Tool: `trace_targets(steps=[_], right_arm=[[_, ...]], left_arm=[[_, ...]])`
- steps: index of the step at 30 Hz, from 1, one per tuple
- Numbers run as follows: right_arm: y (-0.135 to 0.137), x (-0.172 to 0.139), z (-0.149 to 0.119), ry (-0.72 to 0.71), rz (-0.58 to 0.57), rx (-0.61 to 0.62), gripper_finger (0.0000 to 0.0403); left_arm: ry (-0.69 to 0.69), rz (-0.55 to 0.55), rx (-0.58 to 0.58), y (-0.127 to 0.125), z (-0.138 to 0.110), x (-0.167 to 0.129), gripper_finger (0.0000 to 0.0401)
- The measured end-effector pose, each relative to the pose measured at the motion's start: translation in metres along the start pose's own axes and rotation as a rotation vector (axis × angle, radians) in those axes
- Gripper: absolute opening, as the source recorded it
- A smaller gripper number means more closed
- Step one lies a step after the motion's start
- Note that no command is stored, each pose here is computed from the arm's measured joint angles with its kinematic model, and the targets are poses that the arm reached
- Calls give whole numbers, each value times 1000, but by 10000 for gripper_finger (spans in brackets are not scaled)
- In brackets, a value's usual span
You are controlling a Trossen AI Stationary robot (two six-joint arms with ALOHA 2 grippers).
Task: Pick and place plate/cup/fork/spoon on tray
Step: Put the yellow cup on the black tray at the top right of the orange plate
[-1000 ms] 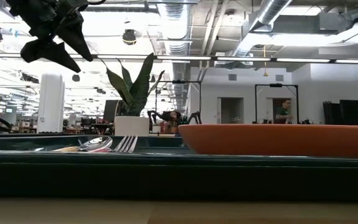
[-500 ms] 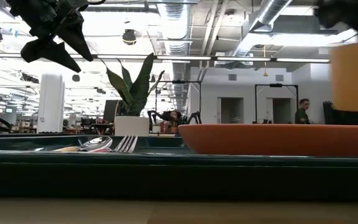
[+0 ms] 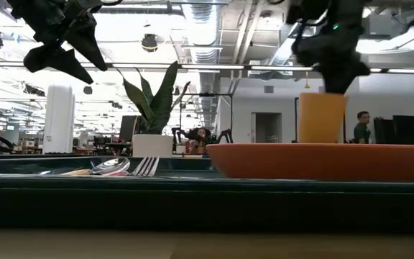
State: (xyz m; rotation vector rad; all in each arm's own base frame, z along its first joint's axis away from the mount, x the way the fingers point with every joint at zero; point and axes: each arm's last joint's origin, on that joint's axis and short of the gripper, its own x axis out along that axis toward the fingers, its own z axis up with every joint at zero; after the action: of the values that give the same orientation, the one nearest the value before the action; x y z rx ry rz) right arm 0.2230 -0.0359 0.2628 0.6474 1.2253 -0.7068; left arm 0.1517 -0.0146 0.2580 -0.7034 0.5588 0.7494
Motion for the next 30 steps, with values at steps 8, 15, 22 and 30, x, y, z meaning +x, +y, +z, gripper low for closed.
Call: trace_targets(steps=[8, 15, 22, 30], right_arm=[[22, 32, 5, 95, -9, -106, 2], [27, 33, 4, 85, 14, -122, 3], [29, 31, 2, 114, 53, -126, 4], [34, 30, -4, 118, 60, -147, 5]], left_arm=[[19, -9, 0, 0, -1, 0, 203], [19, -9, -1, 0, -1, 0, 203], [15, -7, 0, 0, 0, 0, 203], [8, -3, 0, 0, 0, 0, 203]])
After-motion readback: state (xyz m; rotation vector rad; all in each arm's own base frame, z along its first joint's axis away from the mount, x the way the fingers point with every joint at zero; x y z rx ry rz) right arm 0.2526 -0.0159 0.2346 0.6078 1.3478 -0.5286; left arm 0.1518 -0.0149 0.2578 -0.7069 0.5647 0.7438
